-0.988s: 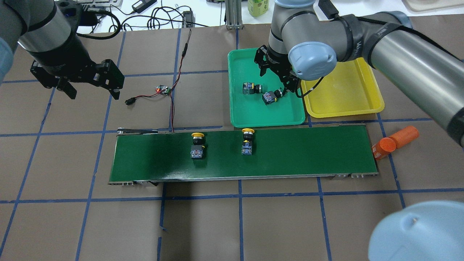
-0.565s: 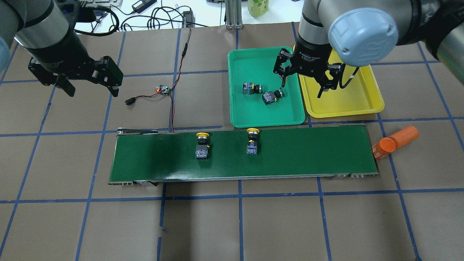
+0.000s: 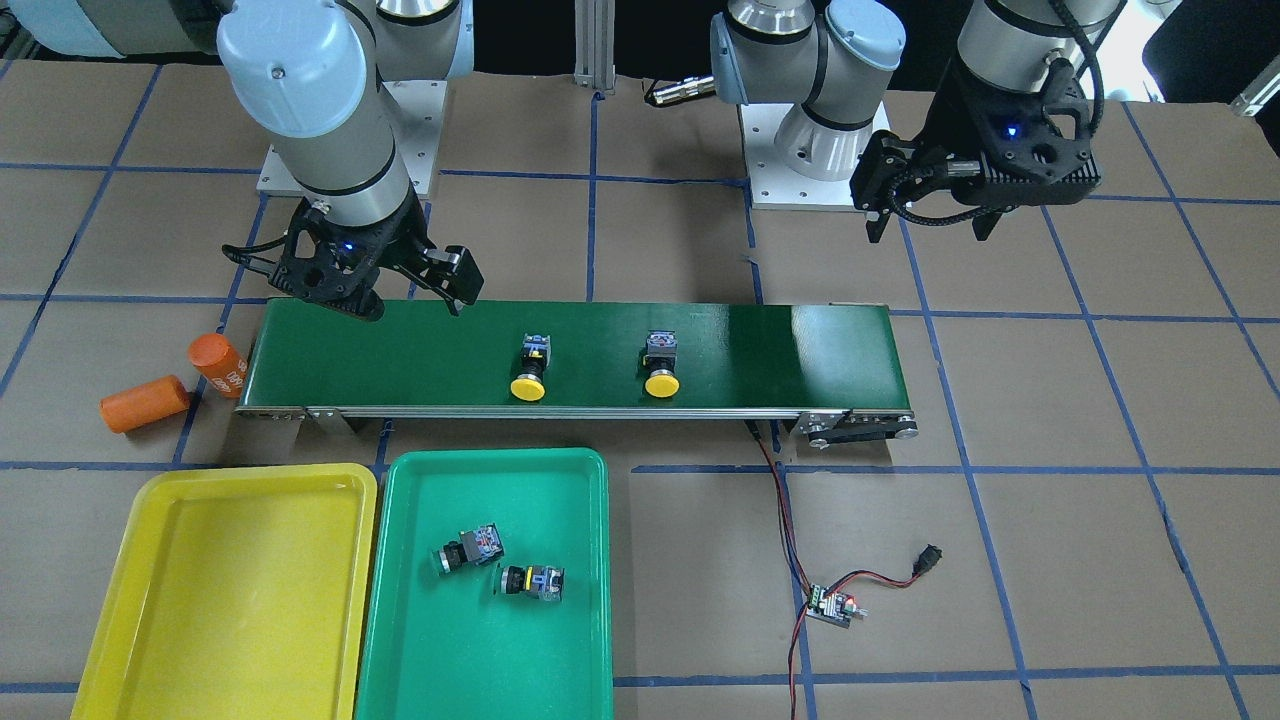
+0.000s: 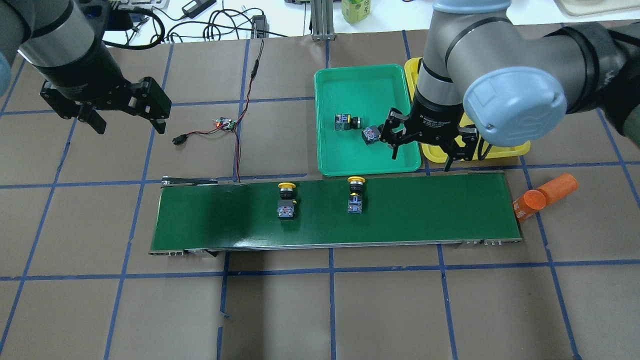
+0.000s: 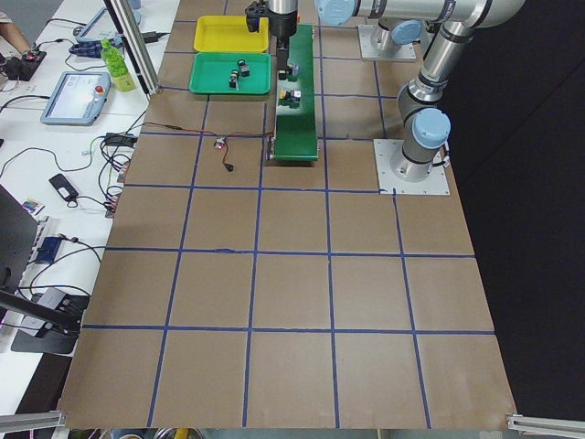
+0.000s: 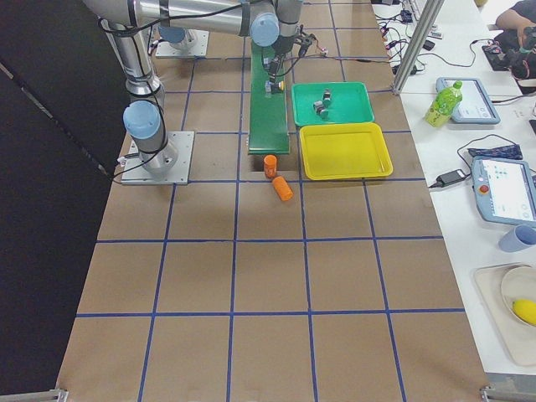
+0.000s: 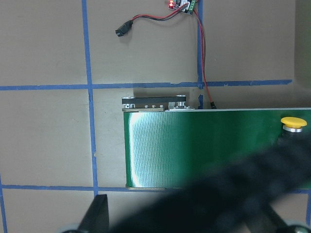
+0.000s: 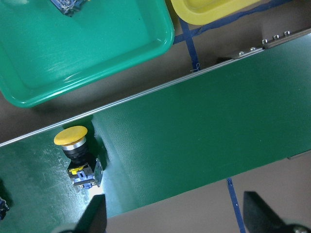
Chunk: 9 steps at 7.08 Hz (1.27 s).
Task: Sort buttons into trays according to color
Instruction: 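Move the right gripper down to the nearer yellow button on the belt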
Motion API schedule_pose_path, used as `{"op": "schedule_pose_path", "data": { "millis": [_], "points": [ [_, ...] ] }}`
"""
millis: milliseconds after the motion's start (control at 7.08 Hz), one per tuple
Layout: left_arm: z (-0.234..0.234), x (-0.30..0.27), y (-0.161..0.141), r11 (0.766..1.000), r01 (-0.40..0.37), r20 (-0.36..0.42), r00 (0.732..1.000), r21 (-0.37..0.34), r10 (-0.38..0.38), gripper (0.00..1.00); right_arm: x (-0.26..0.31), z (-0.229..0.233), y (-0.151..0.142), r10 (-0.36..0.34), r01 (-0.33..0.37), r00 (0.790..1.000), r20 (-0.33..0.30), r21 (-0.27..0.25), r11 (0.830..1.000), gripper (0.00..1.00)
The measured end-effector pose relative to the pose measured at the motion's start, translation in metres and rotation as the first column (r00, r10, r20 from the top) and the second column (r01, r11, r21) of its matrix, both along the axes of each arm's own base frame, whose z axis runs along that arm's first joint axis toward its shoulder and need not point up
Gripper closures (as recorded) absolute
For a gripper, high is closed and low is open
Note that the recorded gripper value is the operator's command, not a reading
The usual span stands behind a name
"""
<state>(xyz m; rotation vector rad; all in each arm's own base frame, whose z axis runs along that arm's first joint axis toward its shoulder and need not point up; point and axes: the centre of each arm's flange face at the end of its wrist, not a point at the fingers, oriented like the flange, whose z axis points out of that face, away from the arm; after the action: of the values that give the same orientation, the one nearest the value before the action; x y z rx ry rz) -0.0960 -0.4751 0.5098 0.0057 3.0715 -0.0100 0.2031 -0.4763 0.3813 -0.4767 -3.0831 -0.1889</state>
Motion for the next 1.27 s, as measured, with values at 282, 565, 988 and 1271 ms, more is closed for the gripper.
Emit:
{"op": "schedule_pose_path", "data": {
  "millis": [282,565,988,1271],
  "points": [
    [-0.001,0.0,0.001,1.0,0.0,-0.002,1.0,0.007,0.0,0.0,0.0,-0.005,0.001,0.109,-0.109,0.994,0.011,0.0,0.994,0.0],
    [-0.002,-0.001,0.002,1.0,0.001,-0.005,1.0,0.021,-0.001,0.0,0.0,-0.007,0.002,0.141,-0.141,0.99,0.015,0.004,0.99,0.0],
    [-0.002,-0.004,0.002,1.0,0.004,-0.034,0.999,0.02,-0.003,0.0,0.001,-0.029,0.016,0.14,-0.141,0.99,0.023,0.035,0.989,0.0],
    [-0.003,-0.005,0.0,1.0,0.005,-0.052,0.999,0.016,-0.004,0.0,0.003,-0.059,0.027,0.143,-0.143,0.989,0.032,0.018,0.989,0.0]
  ]
}}
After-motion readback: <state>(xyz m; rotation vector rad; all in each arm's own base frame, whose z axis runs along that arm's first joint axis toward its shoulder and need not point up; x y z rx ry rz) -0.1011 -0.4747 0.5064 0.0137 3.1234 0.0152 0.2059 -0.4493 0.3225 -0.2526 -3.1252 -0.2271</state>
